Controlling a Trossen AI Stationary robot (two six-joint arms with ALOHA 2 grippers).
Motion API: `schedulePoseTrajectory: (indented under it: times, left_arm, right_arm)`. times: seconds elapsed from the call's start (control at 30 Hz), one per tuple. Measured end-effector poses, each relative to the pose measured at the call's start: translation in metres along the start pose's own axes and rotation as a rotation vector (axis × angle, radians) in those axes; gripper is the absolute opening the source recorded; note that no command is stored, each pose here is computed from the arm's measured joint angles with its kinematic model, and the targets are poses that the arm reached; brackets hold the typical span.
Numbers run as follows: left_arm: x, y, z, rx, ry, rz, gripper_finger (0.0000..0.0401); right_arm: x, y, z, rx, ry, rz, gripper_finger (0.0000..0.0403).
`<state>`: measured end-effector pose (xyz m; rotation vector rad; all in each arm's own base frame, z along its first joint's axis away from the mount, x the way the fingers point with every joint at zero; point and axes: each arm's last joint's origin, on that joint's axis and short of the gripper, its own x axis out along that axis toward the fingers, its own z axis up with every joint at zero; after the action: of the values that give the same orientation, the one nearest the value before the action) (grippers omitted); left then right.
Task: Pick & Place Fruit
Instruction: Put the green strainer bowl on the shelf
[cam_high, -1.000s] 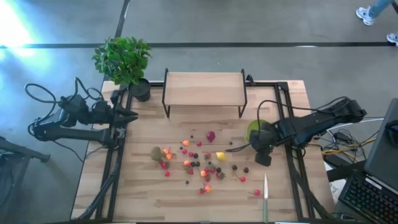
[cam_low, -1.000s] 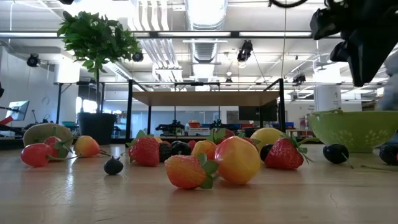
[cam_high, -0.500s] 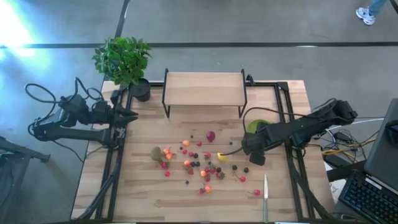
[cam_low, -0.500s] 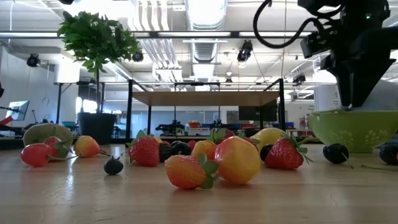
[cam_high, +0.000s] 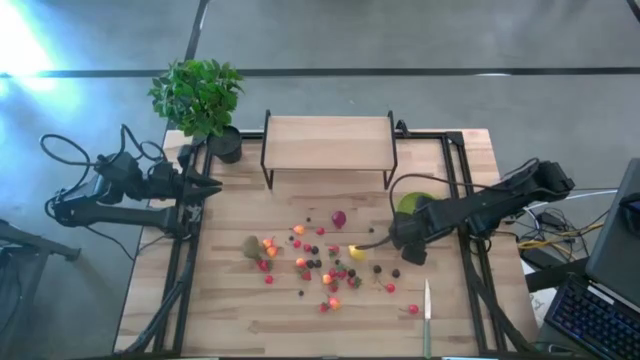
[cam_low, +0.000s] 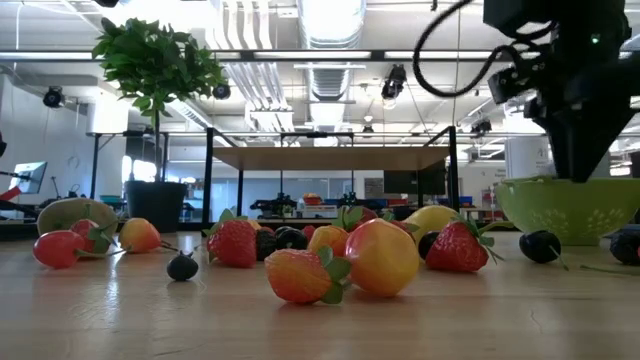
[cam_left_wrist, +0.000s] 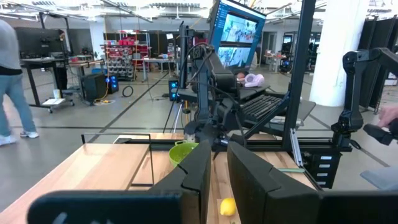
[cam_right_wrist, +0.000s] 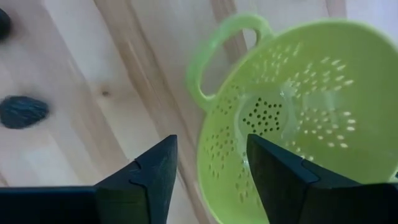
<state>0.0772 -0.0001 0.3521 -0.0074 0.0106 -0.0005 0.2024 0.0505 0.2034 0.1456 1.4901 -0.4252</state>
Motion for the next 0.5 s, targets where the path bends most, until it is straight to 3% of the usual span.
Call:
schedulePoseTrajectory:
  times: [0.37,0.5]
  left_arm:
    - [0.0,0.0,0.0,0.0,0.0,0.0,0.0062]
    - [0.0,0.0,0.0,0.0,0.0,0.0,0.0062]
  right_arm:
    - [0.018,-0.004,-0.011,0.021,0.052,-0.037,0.0186]
    - [0.018,-0.004,-0.011,0.003,0.051,-0.035,0.0168]
